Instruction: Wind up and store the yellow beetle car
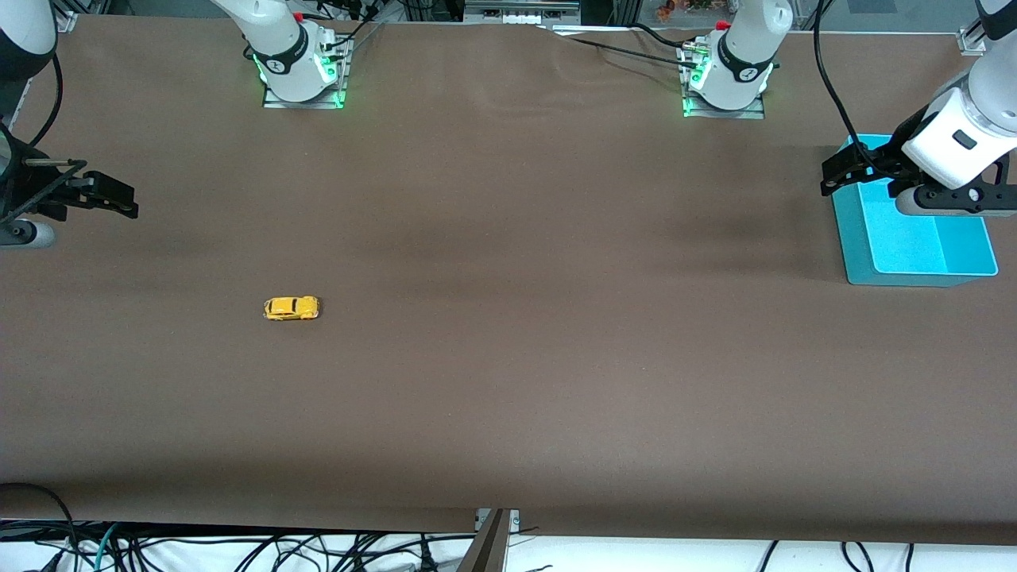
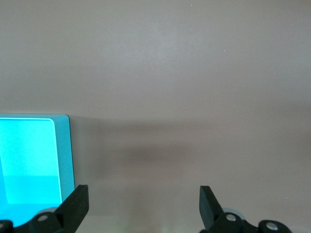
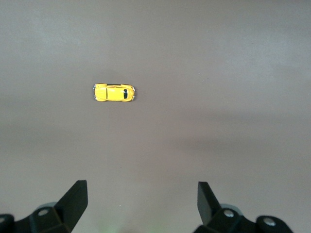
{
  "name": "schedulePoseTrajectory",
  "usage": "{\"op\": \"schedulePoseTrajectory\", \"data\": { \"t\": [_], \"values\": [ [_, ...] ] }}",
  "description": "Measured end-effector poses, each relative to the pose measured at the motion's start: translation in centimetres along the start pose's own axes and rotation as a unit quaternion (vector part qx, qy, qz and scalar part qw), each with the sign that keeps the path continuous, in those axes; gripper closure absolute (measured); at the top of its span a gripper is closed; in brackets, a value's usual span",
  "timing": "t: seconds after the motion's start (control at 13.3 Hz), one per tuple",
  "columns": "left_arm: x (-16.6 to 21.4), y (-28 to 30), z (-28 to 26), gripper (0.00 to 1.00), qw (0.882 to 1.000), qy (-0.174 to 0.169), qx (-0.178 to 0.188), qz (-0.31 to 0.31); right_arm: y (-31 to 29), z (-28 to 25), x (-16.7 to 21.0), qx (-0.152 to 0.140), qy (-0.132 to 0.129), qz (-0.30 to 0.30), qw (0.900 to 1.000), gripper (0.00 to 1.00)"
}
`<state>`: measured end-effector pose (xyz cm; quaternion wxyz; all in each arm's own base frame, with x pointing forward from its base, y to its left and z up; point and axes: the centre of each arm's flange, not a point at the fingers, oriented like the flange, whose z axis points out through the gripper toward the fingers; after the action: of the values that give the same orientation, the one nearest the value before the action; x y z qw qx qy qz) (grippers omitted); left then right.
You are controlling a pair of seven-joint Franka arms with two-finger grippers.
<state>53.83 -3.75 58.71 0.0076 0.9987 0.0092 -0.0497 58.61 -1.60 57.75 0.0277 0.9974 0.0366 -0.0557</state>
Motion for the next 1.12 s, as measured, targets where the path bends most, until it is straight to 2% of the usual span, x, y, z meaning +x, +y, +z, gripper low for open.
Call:
{"op": "schedulePoseTrajectory", "data": {
  "t": [1.12],
  "values": [
    [-0.09, -0.75, 0.01, 0.00, 1.000, -0.004, 0.000, -0.007, 0.15, 0.01, -0.01, 0.000, 0.000, 0.004, 1.000, 0.00]
  ]
}}
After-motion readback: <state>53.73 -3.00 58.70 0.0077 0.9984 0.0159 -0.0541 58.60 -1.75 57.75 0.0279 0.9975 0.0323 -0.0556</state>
